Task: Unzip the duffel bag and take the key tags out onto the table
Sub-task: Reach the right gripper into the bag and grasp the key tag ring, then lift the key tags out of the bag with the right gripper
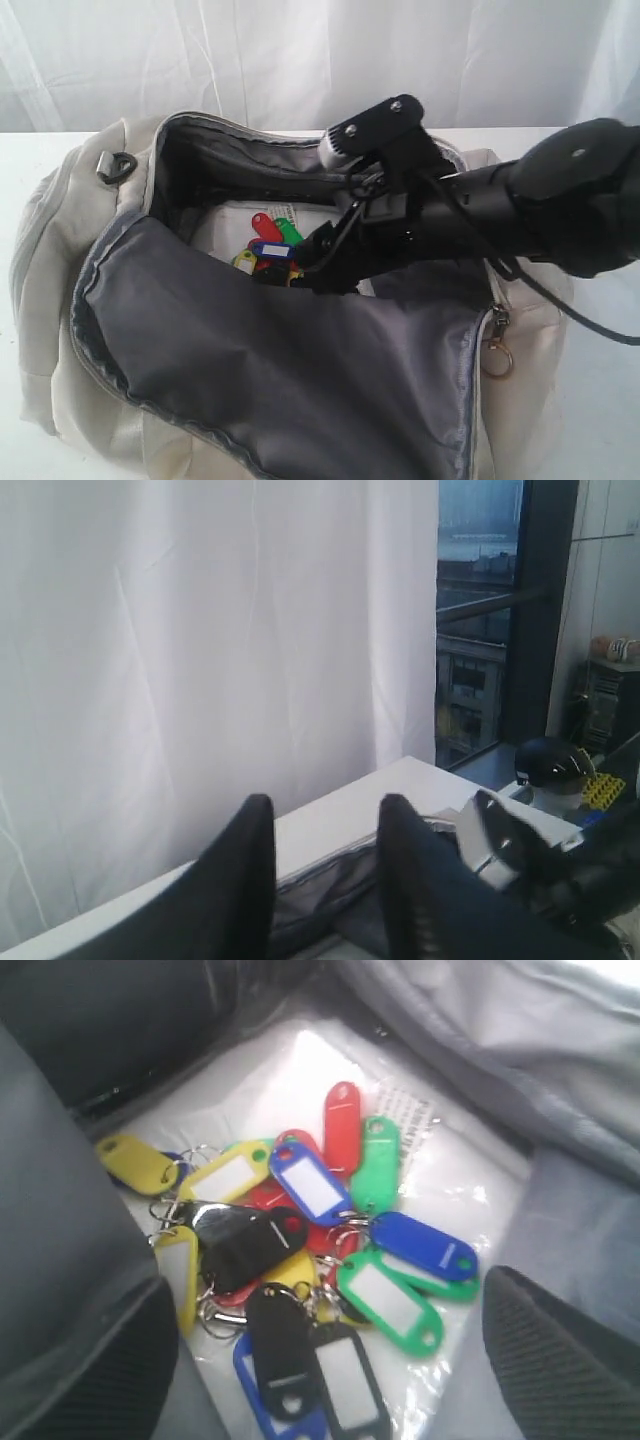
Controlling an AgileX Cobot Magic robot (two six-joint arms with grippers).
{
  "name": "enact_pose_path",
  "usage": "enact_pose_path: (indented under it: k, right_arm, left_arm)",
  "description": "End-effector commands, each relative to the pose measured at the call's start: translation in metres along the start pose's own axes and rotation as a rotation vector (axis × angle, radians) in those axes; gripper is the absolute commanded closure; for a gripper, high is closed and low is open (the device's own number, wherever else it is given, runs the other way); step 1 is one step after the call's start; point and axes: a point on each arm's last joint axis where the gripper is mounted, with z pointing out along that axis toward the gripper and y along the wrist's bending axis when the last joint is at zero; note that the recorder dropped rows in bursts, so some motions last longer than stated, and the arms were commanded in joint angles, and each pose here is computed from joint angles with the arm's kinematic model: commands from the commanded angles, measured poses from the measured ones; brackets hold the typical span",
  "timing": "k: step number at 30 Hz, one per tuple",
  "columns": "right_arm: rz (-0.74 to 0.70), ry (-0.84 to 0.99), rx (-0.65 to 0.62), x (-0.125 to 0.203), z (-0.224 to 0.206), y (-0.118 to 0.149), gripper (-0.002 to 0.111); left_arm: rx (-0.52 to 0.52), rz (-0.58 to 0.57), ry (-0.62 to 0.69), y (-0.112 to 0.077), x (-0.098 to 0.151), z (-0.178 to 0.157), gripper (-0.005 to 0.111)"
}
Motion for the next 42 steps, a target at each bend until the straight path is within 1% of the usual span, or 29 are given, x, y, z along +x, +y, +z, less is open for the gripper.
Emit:
enact_pose_path:
  k: [1,3,5,7,11,13,16,18,20,21,22,23,24,26,27,28,30,33,36,38,40,42]
  right_arm:
    - [-0.084,0.031,0.005,-0.001,0.03,0.007,0.031]
    - [-0.094,0.03,0.037,-0.003,0.042,0.007,0.033]
    - [-0.114,0.038,0.068,-0.002,0.053,0.008,0.034]
    - [-0.145,0.054,0.092,0.002,0.064,0.008,0.036]
    - [-0.137,0.065,0.15,0.005,0.079,0.001,0.036]
    - [-0.136,0.074,0.147,0.007,0.085,0.001,0.036]
    - [-0.133,0.098,0.11,0.011,0.094,0.003,0.037]
    - [-0.132,0.114,0.107,0.016,0.098,0.003,0.045]
    - [-0.127,0.122,0.11,0.018,0.101,0.003,0.06]
    - [-0.127,0.122,0.119,0.019,0.102,0.002,0.079]
    - [-0.128,0.114,0.125,0.016,0.1,0.002,0.089]
    - [-0.129,0.092,0.138,0.01,0.095,0.001,0.105]
    - [-0.13,0.07,0.148,0.004,0.091,0.0,0.108]
    - [-0.112,-0.019,0.182,-0.019,0.068,-0.002,0.108]
    - [-0.096,-0.104,0.218,-0.04,0.046,-0.004,0.108]
    - [-0.094,-0.14,0.237,-0.048,0.035,-0.005,0.108]
    - [-0.087,-0.304,0.311,-0.08,-0.018,-0.008,0.108]
    - [-0.077,-0.494,0.424,-0.105,-0.085,-0.011,0.108]
    - [-0.074,-0.626,0.587,-0.114,-0.148,-0.024,0.108]
    - [-0.035,-0.644,0.701,-0.112,-0.172,-0.034,0.108]
    - [0.005,-0.608,0.833,-0.105,-0.19,-0.045,0.108]
    - [0.027,-0.521,0.956,-0.095,-0.202,-0.055,0.108]
  left_arm:
    - [-0.035,0.029,-0.052,-0.011,-0.007,-0.013,0.089]
    - [-0.055,0.029,-0.067,-0.012,-0.009,-0.015,0.096]
    - [-0.076,0.03,-0.08,-0.012,-0.011,-0.017,0.099]
    - [-0.098,0.033,-0.09,-0.012,-0.012,-0.019,0.099]
    - [-0.108,0.032,-0.095,-0.012,-0.012,-0.02,0.099]
    - [-0.108,0.031,-0.094,-0.012,-0.012,-0.02,0.099]
    - [-0.11,0.031,-0.095,-0.011,-0.012,-0.02,0.099]
    - [-0.114,0.031,-0.096,-0.011,-0.012,-0.02,0.099]
    - [-0.114,0.031,-0.096,-0.011,-0.012,-0.02,0.099]
    - [-0.114,0.031,-0.096,-0.011,-0.012,-0.02,0.099]
    - [-0.114,0.031,-0.096,-0.011,-0.012,-0.02,0.099]
    - [-0.114,0.031,-0.096,-0.011,-0.012,-0.02,0.099]
    - [-0.114,0.031,-0.096,-0.011,-0.012,-0.02,0.099]
    - [-0.114,0.031,-0.096,-0.011,-0.012,-0.02,0.099]
    - [-0.114,0.031,-0.096,-0.011,-0.012,-0.02,0.099]
    - [-0.114,0.031,-0.096,-0.011,-0.012,-0.02,0.099]
    - [-0.114,0.031,-0.096,-0.011,-0.012,-0.02,0.099]
    - [-0.114,0.031,-0.096,-0.011,-0.012,-0.02,0.099]
    - [-0.114,0.031,-0.096,-0.011,-0.012,-0.02,0.099]
    - [-0.114,0.031,-0.096,-0.011,-0.012,-0.02,0.099]
    - [-0.114,0.031,-0.096,-0.011,-0.012,-0.02,0.099]
    - [-0.114,0.031,-0.096,-0.011,-0.012,-0.02,0.099]
